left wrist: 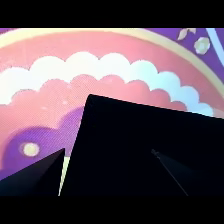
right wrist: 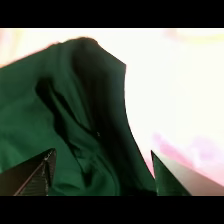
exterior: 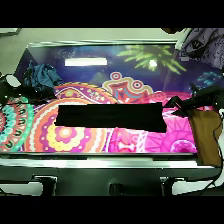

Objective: Fold the clothes and pants, and hang the long-sleeved shirts on hangers.

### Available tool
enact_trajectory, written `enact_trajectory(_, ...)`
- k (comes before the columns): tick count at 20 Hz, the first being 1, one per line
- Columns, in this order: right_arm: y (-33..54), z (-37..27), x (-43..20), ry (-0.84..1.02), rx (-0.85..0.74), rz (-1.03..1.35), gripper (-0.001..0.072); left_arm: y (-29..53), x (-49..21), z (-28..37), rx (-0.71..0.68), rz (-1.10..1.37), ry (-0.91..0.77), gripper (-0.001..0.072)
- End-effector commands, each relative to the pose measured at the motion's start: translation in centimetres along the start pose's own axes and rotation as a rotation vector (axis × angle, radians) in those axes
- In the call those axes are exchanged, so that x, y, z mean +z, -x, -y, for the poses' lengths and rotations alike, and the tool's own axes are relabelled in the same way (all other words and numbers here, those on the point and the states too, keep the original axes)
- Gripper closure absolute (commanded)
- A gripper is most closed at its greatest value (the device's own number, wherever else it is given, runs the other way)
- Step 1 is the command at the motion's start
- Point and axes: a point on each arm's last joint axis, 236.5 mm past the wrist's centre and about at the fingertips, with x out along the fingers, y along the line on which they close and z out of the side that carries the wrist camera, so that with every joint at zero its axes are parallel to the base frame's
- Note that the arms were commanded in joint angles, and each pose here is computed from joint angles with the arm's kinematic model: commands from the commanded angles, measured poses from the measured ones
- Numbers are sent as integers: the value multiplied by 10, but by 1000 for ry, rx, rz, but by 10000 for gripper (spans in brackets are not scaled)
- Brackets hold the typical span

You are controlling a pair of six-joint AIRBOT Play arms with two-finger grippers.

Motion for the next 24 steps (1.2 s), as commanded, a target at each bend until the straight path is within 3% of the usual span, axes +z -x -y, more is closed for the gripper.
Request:
enact_trajectory(1, -12, 8, -8, -11, 89, -75, 29, 13, 1, -2, 15, 11, -11, 93)
enact_trajectory(7, -52, -4, -19, -40, 208, -170, 34, 13, -3, -2, 16, -9, -10, 93)
enact_trajectory(9, -66, -14, -28, -14, 202, -193, 70, 13, -3, -1, 15, -8, 5, 93)
enact_trajectory(10, -73, -19, -32, 5, 195, -203, 144, 13, -3, 0, 14, -6, 12, 93)
enact_trajectory(12, -81, -29, -32, 38, 177, -196, 419, 12, -1, 6, 2, 6, 8, 93)
enact_trajectory(13, -80, -33, -29, 38, 170, -181, 655, 11, 1, 11, -11, 11, 8, 93)
enact_trajectory(16, -52, -51, -16, 54, 153, -90, 683, 3, 6, 47, -114, 35, 22, 113)
enact_trajectory(17, -37, -56, -12, 53, 130, -60, 683, -2, 6, 64, -157, 37, 25, 237)
enact_trajectory(18, -20, -62, -9, 44, 108, -28, 683, -9, 3, 81, -196, 27, 26, 483)
enact_trajectory(19, -4, -68, -8, 34, 91, -2, 683, -19, -3, 103, -239, 10, 21, 673)
enact_trajectory(24, 67, -83, -15, 29, -24, 107, 683, -74, -64, 232, -429, -96, -24, 690)
